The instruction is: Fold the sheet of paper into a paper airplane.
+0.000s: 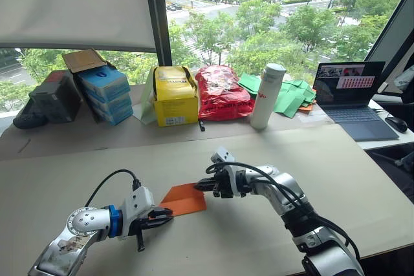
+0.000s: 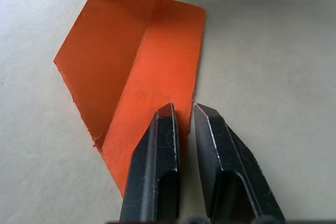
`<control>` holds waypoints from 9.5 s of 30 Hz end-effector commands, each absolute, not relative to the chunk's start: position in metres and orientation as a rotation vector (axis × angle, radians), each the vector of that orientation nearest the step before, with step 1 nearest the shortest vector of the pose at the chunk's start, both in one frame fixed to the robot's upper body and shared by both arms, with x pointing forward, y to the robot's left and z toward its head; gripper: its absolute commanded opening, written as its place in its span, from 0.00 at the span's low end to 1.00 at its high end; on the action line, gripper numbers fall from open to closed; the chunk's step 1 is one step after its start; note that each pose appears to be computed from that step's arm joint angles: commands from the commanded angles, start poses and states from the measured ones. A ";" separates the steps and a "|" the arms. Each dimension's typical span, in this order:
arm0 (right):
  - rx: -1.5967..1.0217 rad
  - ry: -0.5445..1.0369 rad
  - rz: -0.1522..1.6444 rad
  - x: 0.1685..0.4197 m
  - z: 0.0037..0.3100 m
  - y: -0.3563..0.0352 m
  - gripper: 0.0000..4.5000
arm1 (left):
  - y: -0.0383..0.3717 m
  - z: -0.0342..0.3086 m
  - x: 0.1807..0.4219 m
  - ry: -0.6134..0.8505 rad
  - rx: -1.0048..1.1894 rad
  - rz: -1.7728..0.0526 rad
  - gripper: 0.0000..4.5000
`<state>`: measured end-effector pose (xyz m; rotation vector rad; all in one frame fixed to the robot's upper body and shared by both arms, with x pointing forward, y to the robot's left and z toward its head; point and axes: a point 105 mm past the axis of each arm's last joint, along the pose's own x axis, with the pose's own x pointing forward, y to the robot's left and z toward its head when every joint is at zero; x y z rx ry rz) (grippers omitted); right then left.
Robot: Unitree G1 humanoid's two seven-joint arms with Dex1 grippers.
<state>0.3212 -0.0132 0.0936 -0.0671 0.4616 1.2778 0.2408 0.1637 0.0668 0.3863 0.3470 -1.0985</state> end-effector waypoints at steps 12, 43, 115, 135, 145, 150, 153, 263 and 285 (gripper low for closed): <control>-0.239 0.153 1.466 0.277 0.108 -0.013 0.01 | 0.175 0.054 0.234 0.437 0.406 -1.105 0.13; -0.505 0.272 1.470 0.265 0.056 -0.024 0.01 | 0.185 0.131 0.250 0.311 0.329 -1.154 0.13; -0.529 0.285 1.421 0.267 0.059 -0.023 0.00 | 0.160 0.072 0.267 0.473 0.496 -1.212 0.01; -0.179 0.079 1.448 0.270 0.159 -0.001 0.44 | 0.160 0.050 0.262 0.480 0.498 -1.222 0.00; -0.409 0.211 1.367 0.289 0.103 0.018 0.00 | 0.161 0.048 0.262 0.472 0.501 -1.212 0.00; -0.503 0.303 1.364 0.288 0.074 0.014 0.00 | 0.163 0.046 0.261 0.472 0.501 -1.201 0.00; -0.536 0.348 1.361 0.286 0.062 0.010 0.00 | 0.163 0.046 0.262 0.470 0.502 -1.197 0.00; -0.615 0.440 1.295 0.269 0.054 -0.028 0.00 | 0.118 0.077 0.278 0.344 0.479 -1.304 0.00; -0.639 0.444 1.283 0.270 0.056 -0.031 0.00 | 0.171 0.046 0.278 0.495 0.609 -1.208 0.00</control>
